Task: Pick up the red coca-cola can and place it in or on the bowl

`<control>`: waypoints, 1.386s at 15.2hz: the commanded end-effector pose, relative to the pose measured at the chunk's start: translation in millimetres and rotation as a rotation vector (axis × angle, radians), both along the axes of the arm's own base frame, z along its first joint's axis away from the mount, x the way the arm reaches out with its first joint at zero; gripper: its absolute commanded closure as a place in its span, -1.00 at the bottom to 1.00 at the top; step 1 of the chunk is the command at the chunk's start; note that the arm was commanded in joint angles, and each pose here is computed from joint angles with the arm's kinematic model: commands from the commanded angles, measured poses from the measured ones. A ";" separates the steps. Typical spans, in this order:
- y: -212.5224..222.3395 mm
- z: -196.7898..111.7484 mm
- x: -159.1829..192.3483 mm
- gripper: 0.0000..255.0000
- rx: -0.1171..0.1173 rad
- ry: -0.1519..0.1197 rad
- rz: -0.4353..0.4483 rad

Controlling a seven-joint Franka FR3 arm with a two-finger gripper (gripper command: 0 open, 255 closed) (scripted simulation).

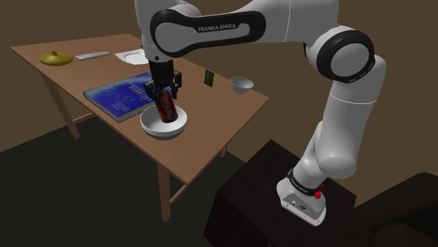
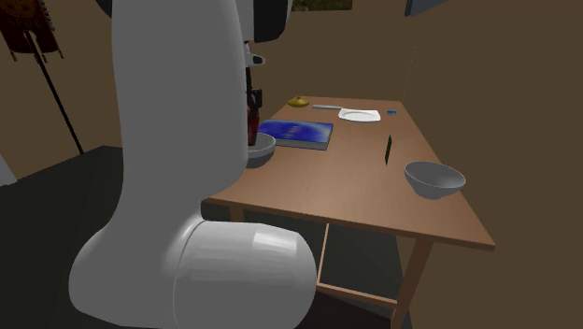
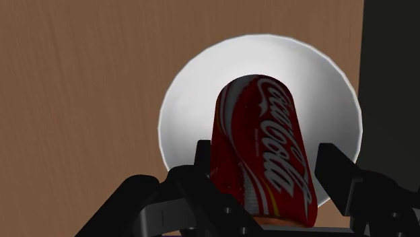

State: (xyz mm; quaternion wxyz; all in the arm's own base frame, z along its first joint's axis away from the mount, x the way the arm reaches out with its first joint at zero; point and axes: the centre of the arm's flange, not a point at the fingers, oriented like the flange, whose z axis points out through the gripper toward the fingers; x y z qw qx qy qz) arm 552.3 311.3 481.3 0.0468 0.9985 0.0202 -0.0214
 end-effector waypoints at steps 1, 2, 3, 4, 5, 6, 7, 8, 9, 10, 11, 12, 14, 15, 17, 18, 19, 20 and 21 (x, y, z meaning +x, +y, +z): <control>0.1 0.1 -0.1 1.00 0.000 -0.001 0.000; 0.1 0.1 -0.1 1.00 0.000 -0.001 0.000; 0.1 0.1 -0.1 1.00 0.000 -0.001 0.000; 0.1 0.1 -0.1 -1.00 0.000 -0.001 0.000; 0.1 0.1 -0.1 -1.00 0.000 -0.001 0.000; 0.1 0.1 -0.1 -1.00 0.000 -0.001 0.000; 0.1 0.1 -0.1 -1.00 0.000 -0.001 0.000; 0.1 0.1 -0.1 -1.00 0.000 -0.001 0.000; 0.1 0.1 -0.1 -1.00 0.000 -0.001 0.000; 1.3 13.2 0.4 -1.00 0.000 -0.001 0.000; 2.6 26.4 1.0 -1.00 0.000 -0.001 0.000; 3.8 39.5 1.5 -1.00 0.000 -0.001 0.000; 4.8 49.8 1.9 -1.00 0.000 -0.001 0.000; 4.7 49.8 1.9 -1.00 0.000 -0.001 0.000; 4.8 49.8 1.9 -1.00 0.000 -0.001 0.000; 4.8 49.8 1.9 -1.00 0.000 -0.001 0.000; 4.8 49.8 1.9 -1.00 0.000 -0.001 0.000; 4.8 49.8 1.9 -1.00 0.000 -0.001 0.000; 4.8 49.8 1.9 -1.00 0.000 -0.001 0.000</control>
